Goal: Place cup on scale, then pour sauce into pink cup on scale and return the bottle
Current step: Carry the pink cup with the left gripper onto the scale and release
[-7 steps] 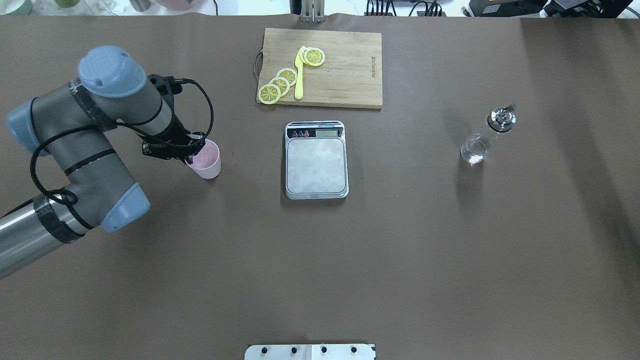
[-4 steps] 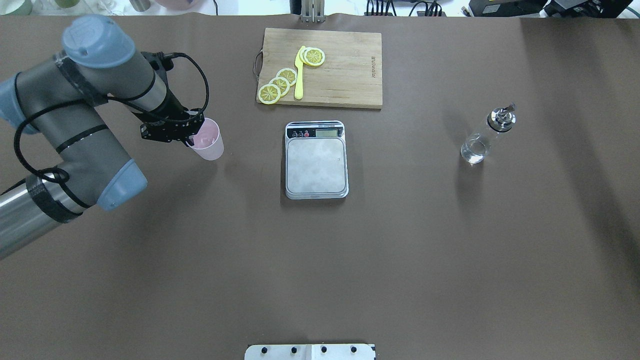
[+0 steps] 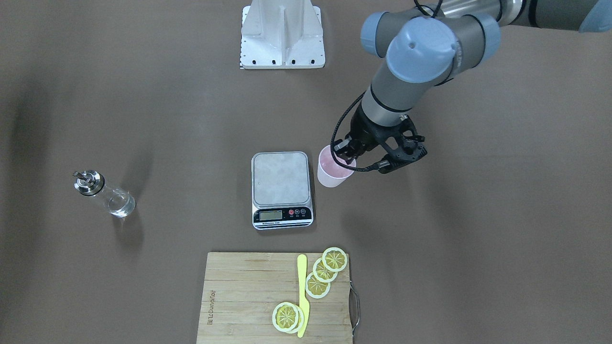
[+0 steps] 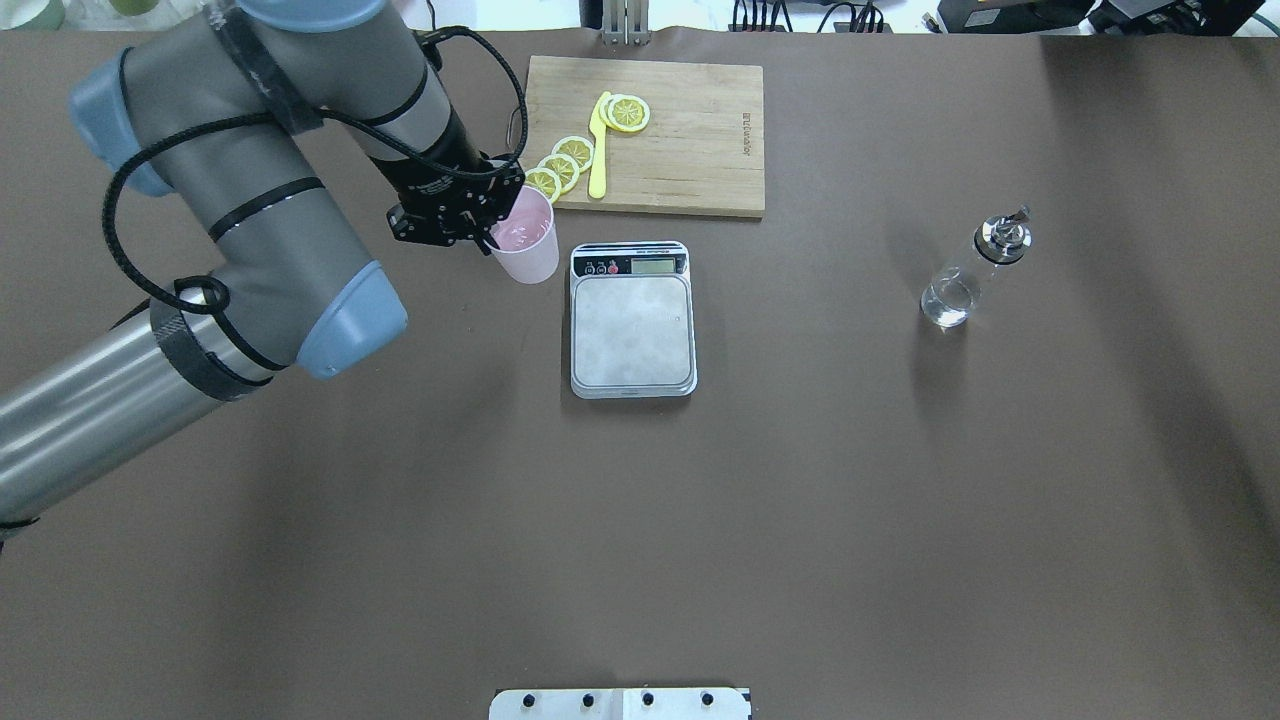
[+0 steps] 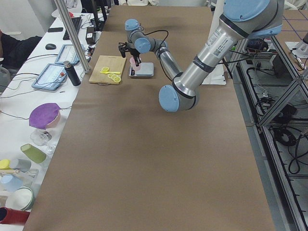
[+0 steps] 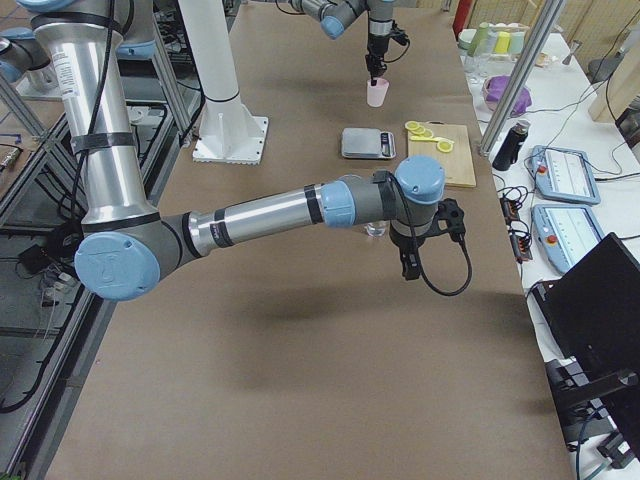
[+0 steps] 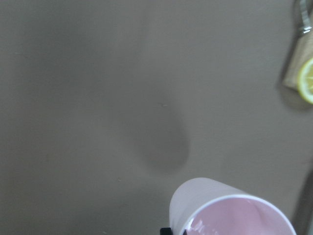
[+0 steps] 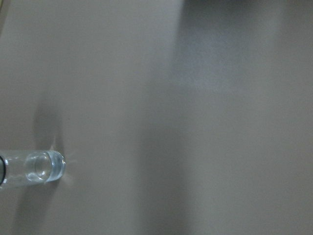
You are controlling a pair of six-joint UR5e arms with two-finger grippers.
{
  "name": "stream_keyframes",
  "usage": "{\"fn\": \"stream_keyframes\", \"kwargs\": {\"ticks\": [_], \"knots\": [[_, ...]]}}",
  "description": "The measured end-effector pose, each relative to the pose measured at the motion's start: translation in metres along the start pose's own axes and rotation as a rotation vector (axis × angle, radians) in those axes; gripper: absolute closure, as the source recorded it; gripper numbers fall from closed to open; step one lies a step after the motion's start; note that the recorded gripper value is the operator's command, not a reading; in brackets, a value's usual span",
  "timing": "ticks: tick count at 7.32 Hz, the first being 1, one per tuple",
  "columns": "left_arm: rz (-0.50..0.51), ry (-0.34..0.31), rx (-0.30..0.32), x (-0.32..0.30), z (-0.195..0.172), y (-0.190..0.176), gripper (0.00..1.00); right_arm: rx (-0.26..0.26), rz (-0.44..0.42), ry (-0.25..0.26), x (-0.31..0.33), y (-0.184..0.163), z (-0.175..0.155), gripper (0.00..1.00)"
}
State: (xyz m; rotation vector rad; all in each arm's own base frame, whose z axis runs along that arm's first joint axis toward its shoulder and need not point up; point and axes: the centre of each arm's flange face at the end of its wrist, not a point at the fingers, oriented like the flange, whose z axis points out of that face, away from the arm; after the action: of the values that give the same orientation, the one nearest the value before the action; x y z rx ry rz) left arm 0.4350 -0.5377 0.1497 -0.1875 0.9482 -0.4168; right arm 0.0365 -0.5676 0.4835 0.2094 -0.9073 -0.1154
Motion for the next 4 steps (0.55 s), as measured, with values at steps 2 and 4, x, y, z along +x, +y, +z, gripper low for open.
{"fn": "stream_keyframes", "kwargs": {"ticks": [2,4], "knots": [[-0.007,-0.006,0.023,0.033,0.023,0.046,1.00,0.049,0.031,-0.017,-0.068,-0.026,-0.018,0.00],[-0.002,-0.034,0.047,0.052,0.051,0.062,1.00,0.099,0.003,-0.002,-0.130,-0.023,-0.032,0.00]]}}
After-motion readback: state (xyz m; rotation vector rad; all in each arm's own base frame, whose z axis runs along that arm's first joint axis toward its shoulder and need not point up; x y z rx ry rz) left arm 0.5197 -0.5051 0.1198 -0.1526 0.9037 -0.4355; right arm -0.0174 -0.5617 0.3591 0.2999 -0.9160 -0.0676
